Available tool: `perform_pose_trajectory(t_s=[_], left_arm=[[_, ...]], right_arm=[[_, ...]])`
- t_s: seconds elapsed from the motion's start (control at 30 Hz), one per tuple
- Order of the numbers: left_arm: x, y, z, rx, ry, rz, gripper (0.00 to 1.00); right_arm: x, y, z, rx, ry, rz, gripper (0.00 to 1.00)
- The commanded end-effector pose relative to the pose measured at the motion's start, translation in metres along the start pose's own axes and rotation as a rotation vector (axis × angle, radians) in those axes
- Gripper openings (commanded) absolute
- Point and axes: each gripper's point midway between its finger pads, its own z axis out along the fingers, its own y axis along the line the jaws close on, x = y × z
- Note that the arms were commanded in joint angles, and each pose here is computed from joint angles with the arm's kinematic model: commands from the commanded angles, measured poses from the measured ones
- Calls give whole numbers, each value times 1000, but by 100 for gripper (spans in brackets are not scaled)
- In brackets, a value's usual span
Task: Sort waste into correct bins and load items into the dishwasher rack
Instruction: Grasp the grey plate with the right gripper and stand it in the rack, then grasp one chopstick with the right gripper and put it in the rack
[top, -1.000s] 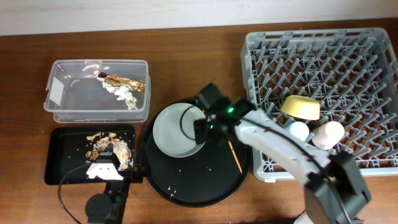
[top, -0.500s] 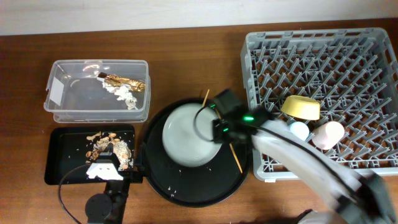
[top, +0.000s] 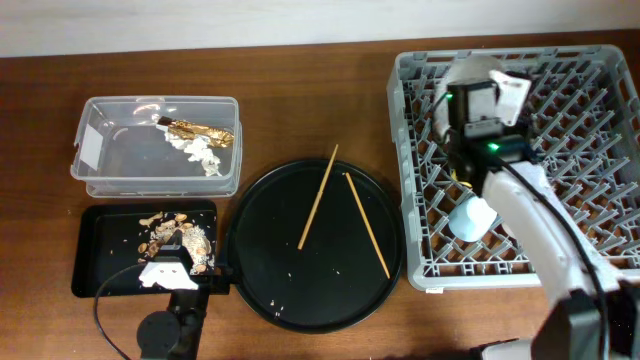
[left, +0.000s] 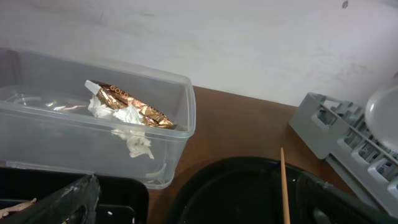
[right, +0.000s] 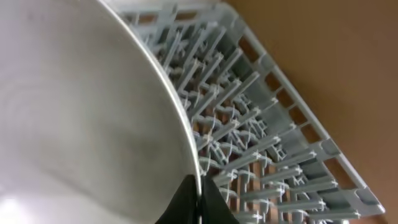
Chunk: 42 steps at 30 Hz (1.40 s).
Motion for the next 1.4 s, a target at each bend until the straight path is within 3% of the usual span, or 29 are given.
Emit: perform_pose_trajectory(t_s=[0.0, 0.1, 0.27, 0.33, 0.47, 0.53, 0.6, 0.67, 0.73, 0.77, 0.87, 0.9, 1.1, 1.13, 1.17, 1.23, 1.37], left_arm=[[2, 1, 0, -1, 2, 15, 99], [2, 1, 0, -1, 2, 15, 99], [2, 1, 0, -1, 2, 15, 99], [2, 1, 0, -1, 2, 15, 99], [2, 1, 0, -1, 2, 15, 99], [2, 1, 0, -1, 2, 15, 99], [2, 1, 0, -1, 2, 15, 99], [2, 1, 0, -1, 2, 15, 99], [2, 1, 0, -1, 2, 15, 99], [2, 1, 0, -1, 2, 15, 99], [2, 1, 0, -1, 2, 15, 99], [2, 1, 0, -1, 2, 15, 99], [2, 1, 0, -1, 2, 15, 99], [2, 1, 0, -1, 2, 15, 99], [2, 1, 0, -1, 2, 15, 99], [2, 1, 0, -1, 2, 15, 99], [2, 1, 0, -1, 2, 15, 99]], right_arm=[[10, 29, -16, -35, -6, -105, 4], [27, 48, -40, -77, 8, -214, 5], [35, 39, -50, -63, 39, -204, 4], [38, 36, -59, -110, 70, -213, 64], [26, 35, -118, -435, 164, -158, 67], [24, 45, -159, -676, 210, -119, 63], [54, 74, -219, -1008, 345, -173, 57], [85, 96, -241, -1082, 432, -254, 56], [122, 122, -246, -1044, 498, -331, 54], [142, 138, -231, -934, 498, -372, 55], [160, 162, -192, -757, 478, -428, 54], [171, 174, -175, -721, 499, -461, 49], [239, 195, -127, -644, 681, -659, 41], [244, 194, -125, -633, 696, -670, 35], [246, 193, -128, -645, 711, -670, 18], [242, 189, -133, -652, 714, -670, 4], [206, 170, -157, -708, 642, -613, 4]])
